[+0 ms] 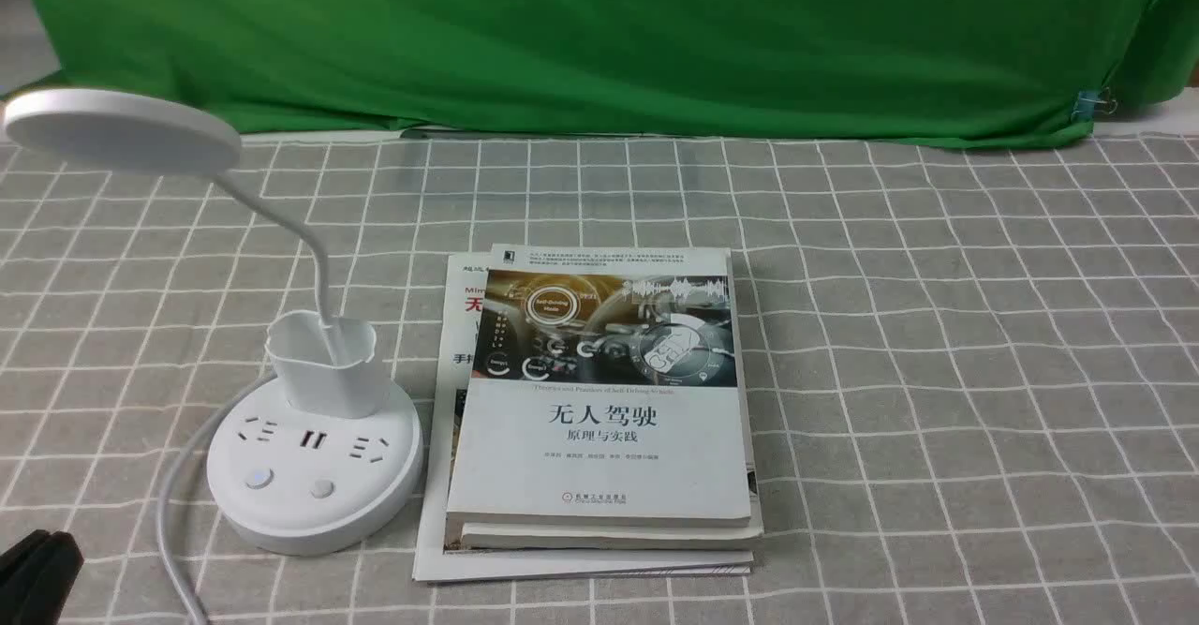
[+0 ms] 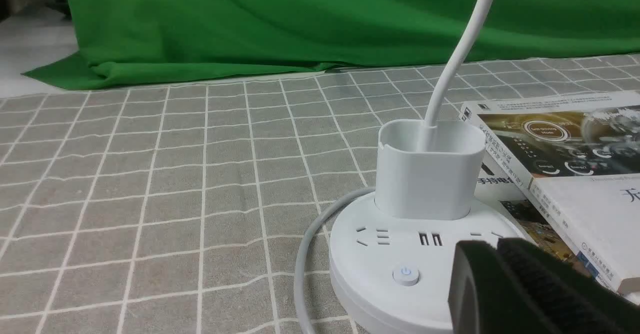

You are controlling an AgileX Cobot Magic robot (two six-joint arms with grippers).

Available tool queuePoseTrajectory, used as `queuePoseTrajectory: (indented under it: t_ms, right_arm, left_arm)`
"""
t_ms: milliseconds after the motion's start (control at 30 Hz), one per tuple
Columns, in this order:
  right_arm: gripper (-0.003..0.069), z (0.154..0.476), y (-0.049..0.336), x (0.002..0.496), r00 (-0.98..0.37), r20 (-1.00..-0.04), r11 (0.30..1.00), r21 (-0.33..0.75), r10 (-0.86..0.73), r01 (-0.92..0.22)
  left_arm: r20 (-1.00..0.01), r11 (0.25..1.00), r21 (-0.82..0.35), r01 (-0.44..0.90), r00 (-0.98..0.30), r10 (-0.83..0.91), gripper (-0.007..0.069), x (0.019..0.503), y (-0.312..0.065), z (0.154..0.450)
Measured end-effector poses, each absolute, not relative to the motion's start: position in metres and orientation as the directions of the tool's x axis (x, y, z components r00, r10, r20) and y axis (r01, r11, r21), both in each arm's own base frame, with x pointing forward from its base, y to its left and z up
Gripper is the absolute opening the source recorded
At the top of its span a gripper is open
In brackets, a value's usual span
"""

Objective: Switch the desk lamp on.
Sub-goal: Use the left arm to press the button switch on the lamp holder

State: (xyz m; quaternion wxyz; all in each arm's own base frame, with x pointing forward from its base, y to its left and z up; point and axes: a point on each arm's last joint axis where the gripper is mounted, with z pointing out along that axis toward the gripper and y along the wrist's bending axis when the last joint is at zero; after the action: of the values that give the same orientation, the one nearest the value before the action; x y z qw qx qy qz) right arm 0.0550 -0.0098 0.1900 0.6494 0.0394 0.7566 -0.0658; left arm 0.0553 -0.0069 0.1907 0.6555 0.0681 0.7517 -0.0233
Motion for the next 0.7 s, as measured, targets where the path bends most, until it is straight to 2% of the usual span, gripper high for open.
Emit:
queuePoseTrajectory:
  t_ms: [700]
  right_arm:
    - [0.0245, 0.1900, -0.0098, 0.0550, -0.154, -0.988, 0.988, -0.048, -0.026, 0.145]
  left_arm:
    - [-0.986, 0.988, 0.088, 0.130, -0.127, 0.105, 0.0019, 0.0554, -0.0062, 0.1908]
